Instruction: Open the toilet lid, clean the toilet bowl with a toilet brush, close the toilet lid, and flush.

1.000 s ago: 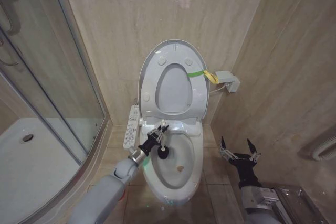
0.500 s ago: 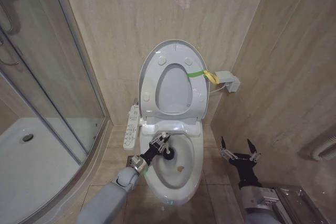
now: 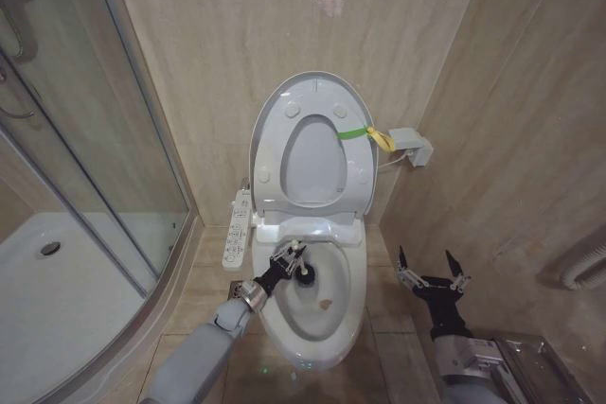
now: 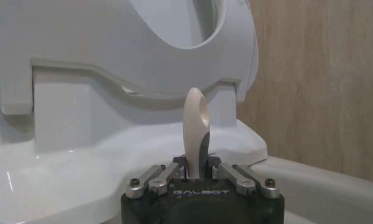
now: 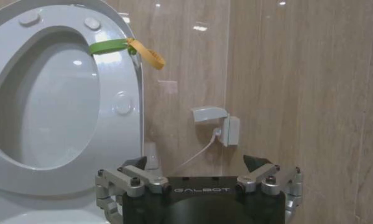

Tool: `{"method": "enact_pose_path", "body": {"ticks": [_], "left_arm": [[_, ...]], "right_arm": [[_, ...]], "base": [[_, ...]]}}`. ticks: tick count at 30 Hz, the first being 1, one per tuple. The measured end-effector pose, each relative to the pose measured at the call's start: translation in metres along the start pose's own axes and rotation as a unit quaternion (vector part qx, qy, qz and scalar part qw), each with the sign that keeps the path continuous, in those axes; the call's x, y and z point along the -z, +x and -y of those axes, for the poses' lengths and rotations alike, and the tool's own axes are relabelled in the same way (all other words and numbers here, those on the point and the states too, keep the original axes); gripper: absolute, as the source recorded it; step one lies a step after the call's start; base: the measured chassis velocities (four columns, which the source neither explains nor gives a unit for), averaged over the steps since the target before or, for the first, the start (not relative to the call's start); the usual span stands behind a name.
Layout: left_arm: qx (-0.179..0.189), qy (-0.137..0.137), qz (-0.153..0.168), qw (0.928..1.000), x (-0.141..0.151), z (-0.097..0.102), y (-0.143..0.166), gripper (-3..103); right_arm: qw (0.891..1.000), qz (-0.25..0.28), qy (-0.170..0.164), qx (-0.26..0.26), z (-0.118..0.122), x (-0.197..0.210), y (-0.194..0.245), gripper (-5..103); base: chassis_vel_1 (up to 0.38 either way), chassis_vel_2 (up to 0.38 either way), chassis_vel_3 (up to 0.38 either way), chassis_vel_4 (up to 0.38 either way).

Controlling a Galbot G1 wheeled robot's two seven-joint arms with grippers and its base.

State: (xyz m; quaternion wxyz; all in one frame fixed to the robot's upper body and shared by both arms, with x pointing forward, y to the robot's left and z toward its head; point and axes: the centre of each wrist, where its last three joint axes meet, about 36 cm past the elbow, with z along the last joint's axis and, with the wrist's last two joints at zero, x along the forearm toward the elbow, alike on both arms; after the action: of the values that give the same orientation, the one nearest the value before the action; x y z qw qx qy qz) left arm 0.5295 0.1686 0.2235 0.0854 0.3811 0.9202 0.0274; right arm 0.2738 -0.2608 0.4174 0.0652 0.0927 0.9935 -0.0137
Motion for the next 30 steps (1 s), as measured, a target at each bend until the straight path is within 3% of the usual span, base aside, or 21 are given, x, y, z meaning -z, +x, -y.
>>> {"method": "enact_pose_path", "body": {"ticks": [6, 8, 10, 14, 30], "left_arm": [[-0.006, -0.003, 0.022, 0.9997, 0.013, 0.005, -0.013, 19], [-0.013, -0.008, 0.035, 0.9993, 0.022, 0.015, -0.020, 19], [-0.018, -0.011, 0.057, 0.9982, 0.037, 0.040, -0.030, 19], [-0.023, -0.003, 0.069, 0.9974, 0.045, 0.057, -0.033, 19], [-0.051, 0.027, 0.107, 0.9925, 0.078, 0.103, -0.014, 19]], "right_arm": [[1.000, 0.000, 0.000, 0.000, 0.000, 0.000, 0.000, 100], [1.000, 0.000, 0.000, 0.000, 0.000, 0.000, 0.000, 100], [1.000, 0.000, 0.000, 0.000, 0.000, 0.000, 0.000, 100], [1.000, 0.000, 0.000, 0.000, 0.000, 0.000, 0.000, 100], [1.000, 0.000, 0.000, 0.000, 0.000, 0.000, 0.000, 100]], "base": [[0.000, 0.000, 0.000, 0.000], [0.000, 0.000, 0.000, 0.000], [0.000, 0.000, 0.000, 0.000], [0.000, 0.000, 0.000, 0.000], [0.000, 0.000, 0.000, 0.000]]}}
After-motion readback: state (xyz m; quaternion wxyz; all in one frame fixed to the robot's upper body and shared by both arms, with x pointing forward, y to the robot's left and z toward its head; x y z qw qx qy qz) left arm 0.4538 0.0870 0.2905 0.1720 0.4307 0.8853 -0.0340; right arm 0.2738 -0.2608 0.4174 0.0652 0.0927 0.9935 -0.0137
